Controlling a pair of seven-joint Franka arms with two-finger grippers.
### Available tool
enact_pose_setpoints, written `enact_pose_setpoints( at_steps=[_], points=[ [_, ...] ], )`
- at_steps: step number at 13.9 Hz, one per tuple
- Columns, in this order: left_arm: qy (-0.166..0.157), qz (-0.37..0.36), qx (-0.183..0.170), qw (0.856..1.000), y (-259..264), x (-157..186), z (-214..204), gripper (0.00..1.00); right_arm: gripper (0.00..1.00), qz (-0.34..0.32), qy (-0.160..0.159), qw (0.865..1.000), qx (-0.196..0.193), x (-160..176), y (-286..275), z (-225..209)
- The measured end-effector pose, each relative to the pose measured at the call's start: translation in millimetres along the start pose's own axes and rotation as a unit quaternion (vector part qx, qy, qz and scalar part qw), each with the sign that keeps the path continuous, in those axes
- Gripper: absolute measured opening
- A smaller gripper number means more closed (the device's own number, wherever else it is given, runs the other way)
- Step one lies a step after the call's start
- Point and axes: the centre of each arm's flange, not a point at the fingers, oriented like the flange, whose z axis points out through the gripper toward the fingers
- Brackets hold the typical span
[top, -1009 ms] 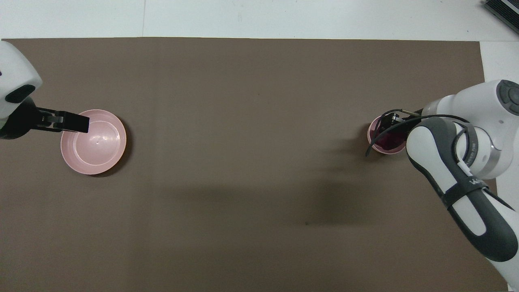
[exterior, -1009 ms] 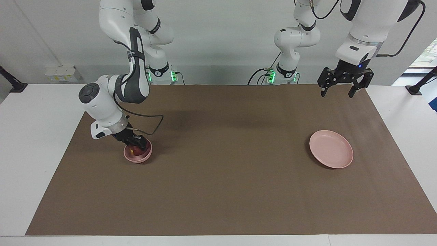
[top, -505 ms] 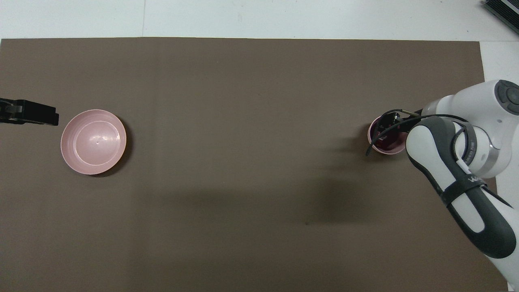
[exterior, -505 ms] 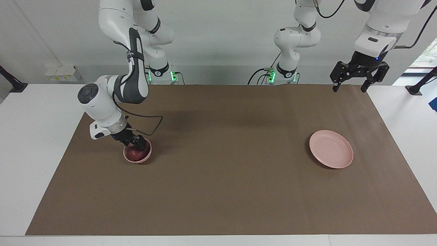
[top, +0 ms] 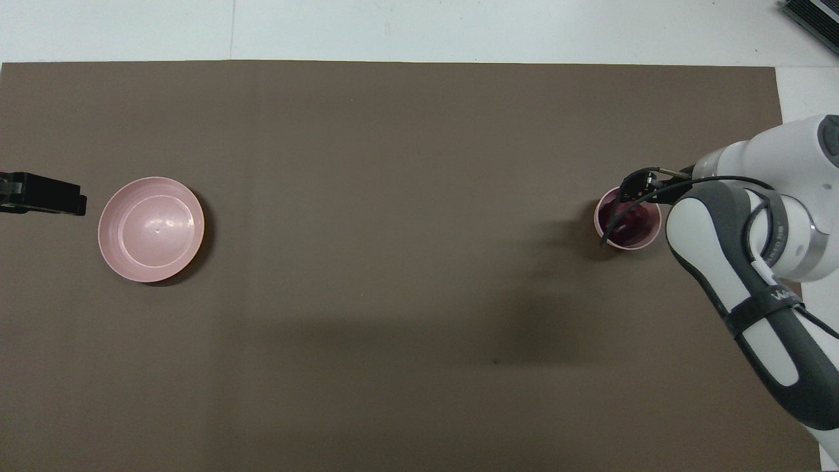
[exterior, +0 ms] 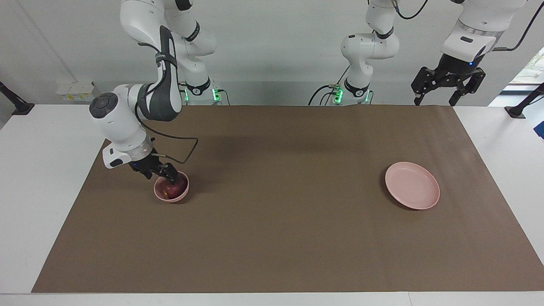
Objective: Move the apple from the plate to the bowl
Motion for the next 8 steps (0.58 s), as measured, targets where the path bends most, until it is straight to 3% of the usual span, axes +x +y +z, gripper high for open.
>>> enact_pose_setpoints(
  at_steps=[3, 8],
  points=[
    [-0.006, -0.004, 0.0, 1.0, -4, -1, 1, 1.0, 1.0, -0.02, -0.008, 1.0, -0.021, -20, 3, -67],
    [-0.015, -0.045, 0.001, 0.999, -34, -4, 3, 1.0, 1.0, -0.034, -0.039, 0.998, -0.023, -76, 5, -197]
  ],
)
